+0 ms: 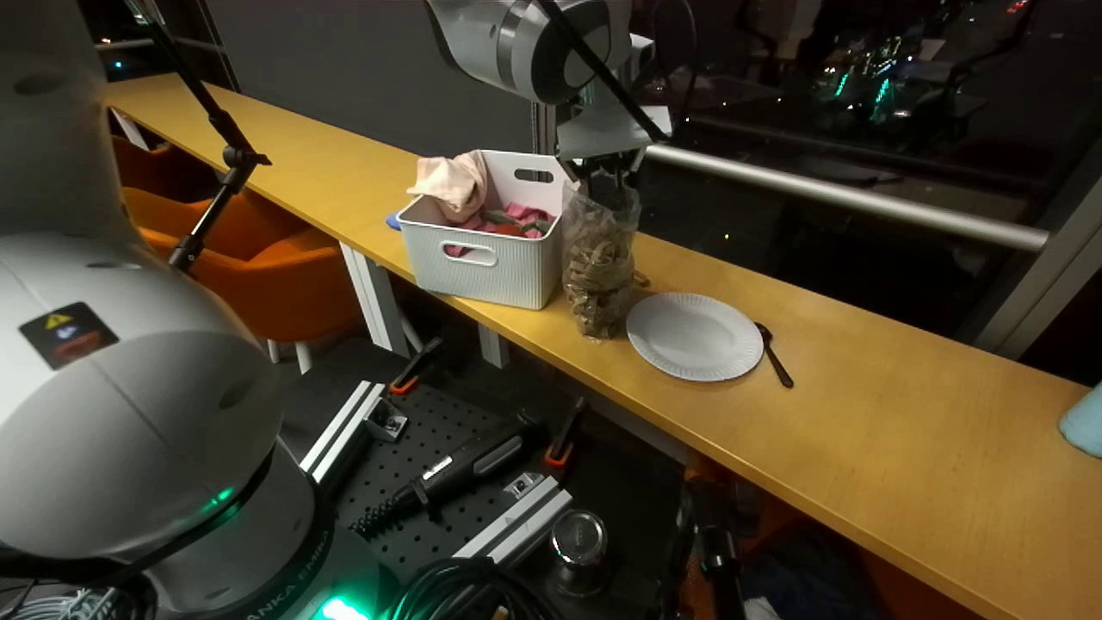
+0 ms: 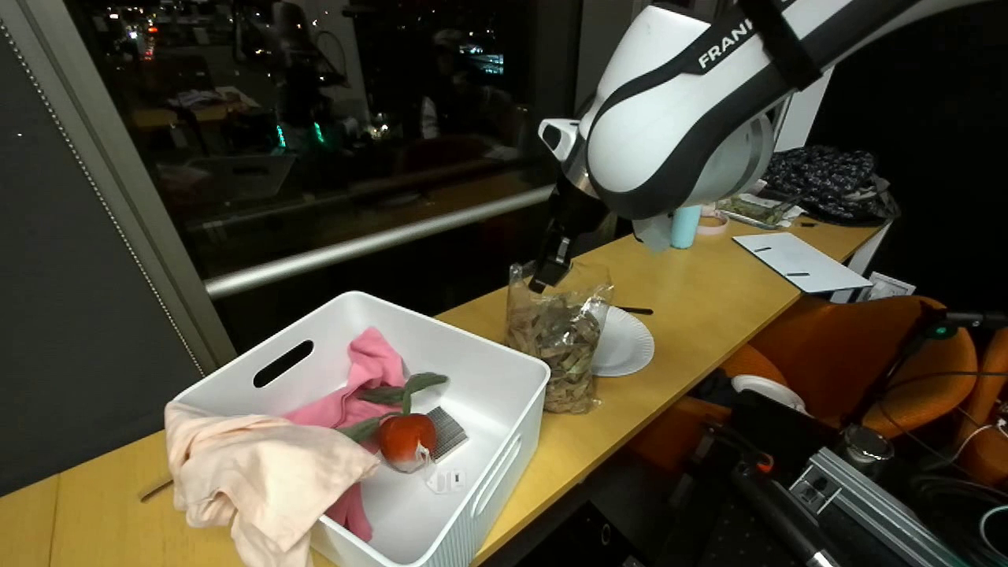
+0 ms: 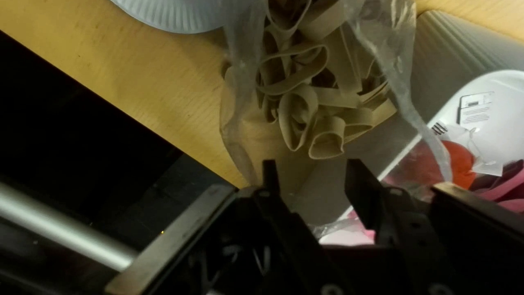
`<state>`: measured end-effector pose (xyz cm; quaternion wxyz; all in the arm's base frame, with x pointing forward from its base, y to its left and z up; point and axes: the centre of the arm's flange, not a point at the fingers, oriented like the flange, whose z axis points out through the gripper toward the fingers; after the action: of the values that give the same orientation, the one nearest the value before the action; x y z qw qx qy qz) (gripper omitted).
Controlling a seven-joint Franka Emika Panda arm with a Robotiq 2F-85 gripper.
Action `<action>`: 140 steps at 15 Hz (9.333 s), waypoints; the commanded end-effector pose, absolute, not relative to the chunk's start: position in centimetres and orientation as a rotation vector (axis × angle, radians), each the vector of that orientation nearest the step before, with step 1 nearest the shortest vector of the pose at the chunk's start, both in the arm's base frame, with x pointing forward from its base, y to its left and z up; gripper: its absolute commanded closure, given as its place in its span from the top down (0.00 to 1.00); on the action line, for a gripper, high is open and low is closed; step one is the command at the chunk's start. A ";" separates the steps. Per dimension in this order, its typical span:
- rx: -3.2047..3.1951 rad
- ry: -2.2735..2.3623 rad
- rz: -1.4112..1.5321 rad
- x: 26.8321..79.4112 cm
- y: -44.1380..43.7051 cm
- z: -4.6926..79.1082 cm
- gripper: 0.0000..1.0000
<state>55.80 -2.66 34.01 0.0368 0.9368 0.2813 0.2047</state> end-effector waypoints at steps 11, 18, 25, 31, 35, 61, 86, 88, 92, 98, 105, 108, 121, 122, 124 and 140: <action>3.066 0.726 0.675 67.3 -17.8 38.1 1.00; 3.156 0.690 0.204 72.6 -18.5 29.3 1.00; 3.166 0.702 0.119 74.3 -12.7 21.6 1.00; 3.161 0.638 0.000 72.6 -12.3 17.1 1.00; 3.159 0.617 -0.035 72.6 -12.3 15.2 1.00; 3.037 0.711 0.057 74.5 -8.3 13.4 0.01; 2.719 0.289 0.988 52.4 -16.4 34.4 0.00; 2.729 0.337 0.979 50.2 -15.3 37.1 0.00; 2.811 0.490 0.924 48.2 -10.7 41.6 0.00; 3.089 0.656 0.746 51.3 -8.5 42.3 0.00; 3.218 0.636 0.540 50.3 -15.2 41.3 0.00; 3.205 0.667 0.511 51.3 -15.0 40.7 0.00; 3.115 0.920 0.453 57.6 -8.3 38.3 0.00; 3.114 0.940 0.451 57.8 -8.0 38.1 0.00; 3.109 0.973 0.445 57.7 -7.3 37.8 0.29; 3.071 0.853 0.488 51.8 -8.7 40.7 1.00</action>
<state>51.75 -8.65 40.67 -0.0414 0.9516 0.2643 0.1513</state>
